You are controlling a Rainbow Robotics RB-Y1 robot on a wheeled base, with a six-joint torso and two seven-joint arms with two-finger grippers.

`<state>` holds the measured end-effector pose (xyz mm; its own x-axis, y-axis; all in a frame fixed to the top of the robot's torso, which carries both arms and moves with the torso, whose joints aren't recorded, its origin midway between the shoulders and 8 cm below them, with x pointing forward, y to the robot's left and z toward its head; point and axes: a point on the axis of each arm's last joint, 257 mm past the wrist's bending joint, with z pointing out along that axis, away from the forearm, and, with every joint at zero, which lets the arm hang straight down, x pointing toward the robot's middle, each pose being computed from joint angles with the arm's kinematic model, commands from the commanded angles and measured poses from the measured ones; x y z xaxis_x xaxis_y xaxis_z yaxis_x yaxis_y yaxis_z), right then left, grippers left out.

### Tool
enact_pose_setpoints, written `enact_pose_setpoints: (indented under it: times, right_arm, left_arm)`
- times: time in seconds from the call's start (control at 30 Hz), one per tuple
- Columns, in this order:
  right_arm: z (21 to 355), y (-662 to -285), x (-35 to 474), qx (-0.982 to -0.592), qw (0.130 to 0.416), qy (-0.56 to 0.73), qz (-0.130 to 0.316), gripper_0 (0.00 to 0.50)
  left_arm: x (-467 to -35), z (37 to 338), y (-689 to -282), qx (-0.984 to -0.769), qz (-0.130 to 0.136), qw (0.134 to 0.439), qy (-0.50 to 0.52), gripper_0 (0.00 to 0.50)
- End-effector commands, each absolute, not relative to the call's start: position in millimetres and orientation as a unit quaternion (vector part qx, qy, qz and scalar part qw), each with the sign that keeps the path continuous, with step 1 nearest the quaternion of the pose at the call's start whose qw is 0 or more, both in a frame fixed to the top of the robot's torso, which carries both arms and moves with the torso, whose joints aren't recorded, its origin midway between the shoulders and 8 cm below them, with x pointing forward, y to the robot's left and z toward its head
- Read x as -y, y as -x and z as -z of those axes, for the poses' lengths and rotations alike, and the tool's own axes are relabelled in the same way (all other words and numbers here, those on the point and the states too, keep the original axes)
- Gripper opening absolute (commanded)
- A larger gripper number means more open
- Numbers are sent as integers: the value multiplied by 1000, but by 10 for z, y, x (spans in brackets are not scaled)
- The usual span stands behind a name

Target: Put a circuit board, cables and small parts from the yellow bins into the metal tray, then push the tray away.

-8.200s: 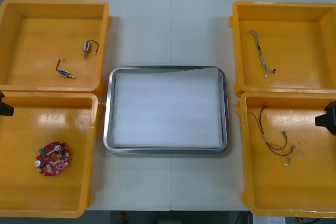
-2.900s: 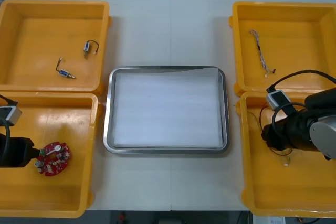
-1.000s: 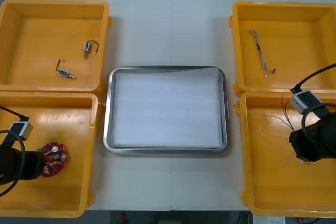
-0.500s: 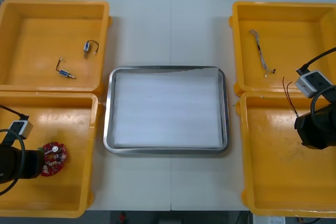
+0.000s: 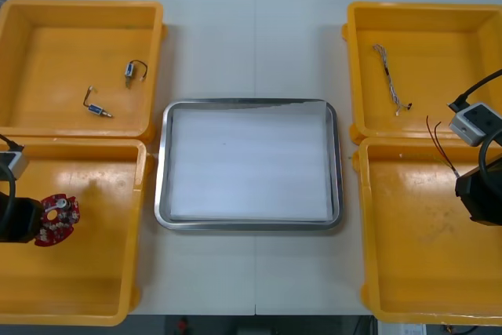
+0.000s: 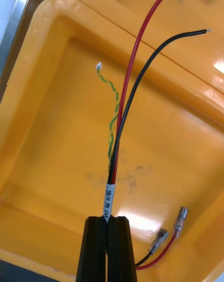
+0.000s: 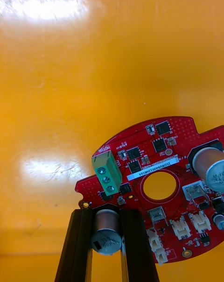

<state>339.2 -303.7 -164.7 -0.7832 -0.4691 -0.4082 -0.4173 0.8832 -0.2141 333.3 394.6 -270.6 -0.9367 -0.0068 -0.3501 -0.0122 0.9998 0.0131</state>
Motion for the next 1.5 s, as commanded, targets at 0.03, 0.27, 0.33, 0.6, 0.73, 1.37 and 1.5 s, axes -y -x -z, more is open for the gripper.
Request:
enact_pose_setpoints:
  times: [0.03,0.27,0.33,0.6,0.73,1.37,1.5]
  right_arm:
    - [1405,-3430,3082,-933,255,241,78,0]
    - [1389,-3407,3032,-931,256,249,75,0]
    - [1385,-3397,3008,-930,257,253,73,0]
    - [1369,-3375,2966,-927,260,261,72,0]
    - [1367,-3374,2963,-926,260,263,73,0]
    - [1350,-3366,2940,-923,263,270,75,0]
    - [1350,-3366,2940,-923,263,270,75,0]
  left_arm:
    - [-3914,2161,-3554,-977,-22,210,-17,0]
    - [-3774,1825,-3633,-976,-25,214,-11,0]
    - [-3692,1741,-3638,-977,-21,209,-13,0]
    - [-3206,1561,-3726,-977,4,209,-36,0]
    - [-2890,1525,-3816,-976,6,211,-56,0]
    - [-1669,1714,-4021,-968,23,216,-122,0]
    - [-1539,1850,-4024,-969,16,210,-126,0]
